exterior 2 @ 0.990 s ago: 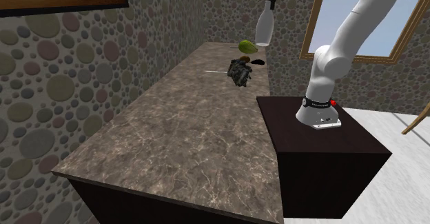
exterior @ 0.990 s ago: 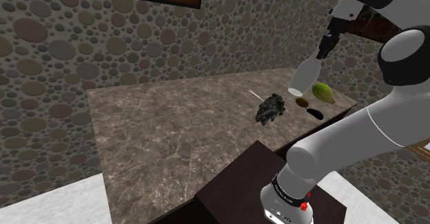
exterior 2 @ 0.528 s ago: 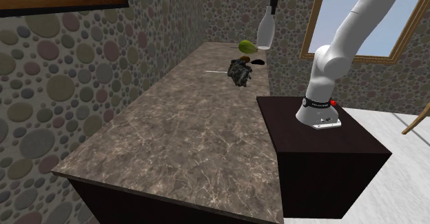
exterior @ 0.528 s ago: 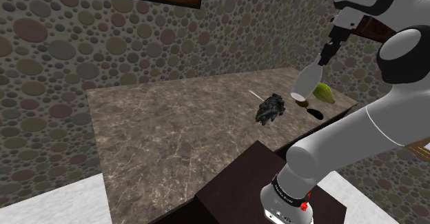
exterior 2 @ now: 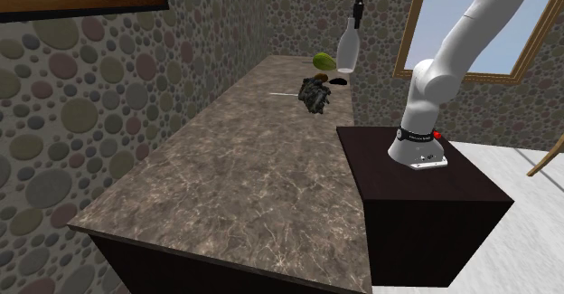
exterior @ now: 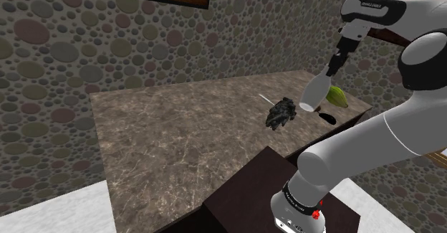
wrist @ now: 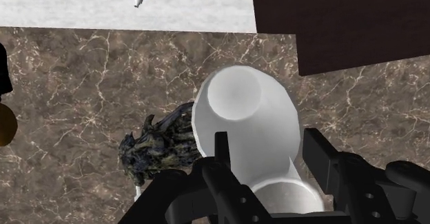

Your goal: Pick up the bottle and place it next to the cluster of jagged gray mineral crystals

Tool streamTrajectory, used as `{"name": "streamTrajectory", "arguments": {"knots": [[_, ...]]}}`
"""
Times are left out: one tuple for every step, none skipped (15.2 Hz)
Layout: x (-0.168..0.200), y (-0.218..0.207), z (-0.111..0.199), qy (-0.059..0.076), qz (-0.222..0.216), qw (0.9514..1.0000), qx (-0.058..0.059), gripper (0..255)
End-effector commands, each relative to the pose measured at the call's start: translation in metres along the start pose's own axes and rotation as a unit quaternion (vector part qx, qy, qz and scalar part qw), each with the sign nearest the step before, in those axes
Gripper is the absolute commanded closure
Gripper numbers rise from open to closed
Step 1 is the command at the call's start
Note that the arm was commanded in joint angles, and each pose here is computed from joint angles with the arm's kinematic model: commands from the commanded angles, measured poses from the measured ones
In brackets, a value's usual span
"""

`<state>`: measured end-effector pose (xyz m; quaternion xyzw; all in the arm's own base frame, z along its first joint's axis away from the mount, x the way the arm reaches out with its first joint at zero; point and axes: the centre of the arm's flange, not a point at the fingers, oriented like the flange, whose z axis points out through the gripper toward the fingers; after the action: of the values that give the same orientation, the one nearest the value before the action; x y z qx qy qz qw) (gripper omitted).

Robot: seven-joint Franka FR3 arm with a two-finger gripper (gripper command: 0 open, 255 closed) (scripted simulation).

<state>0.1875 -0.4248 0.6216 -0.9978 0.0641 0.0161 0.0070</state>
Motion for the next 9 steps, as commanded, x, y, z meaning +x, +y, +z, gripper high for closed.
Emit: {"name": "streamTrajectory", "arguments": {"knots": [[0.000, 0.000, 0.011, 0.000, 0.000, 1.0000, 0.000, 255], [0.000, 0.000, 0.016, 0.000, 0.000, 1.0000, 0.000, 255], [0.001, 0.000, 0.021, 0.000, 0.000, 1.0000, 0.000, 255], [0.001, 0.000, 0.026, 0.000, 0.000, 1.0000, 0.000, 255], [0.001, 0.000, 0.032, 0.000, 0.000, 1.0000, 0.000, 255], [0.001, 0.000, 0.037, 0.000, 0.000, 1.0000, 0.000, 255], [0.001, 0.000, 0.042, 0.000, 0.000, 1.0000, 0.000, 255], [0.002, 0.000, 0.048, 0.000, 0.000, 1.0000, 0.000, 255], [0.002, 0.000, 0.053, 0.000, 0.000, 1.0000, 0.000, 255]]}}
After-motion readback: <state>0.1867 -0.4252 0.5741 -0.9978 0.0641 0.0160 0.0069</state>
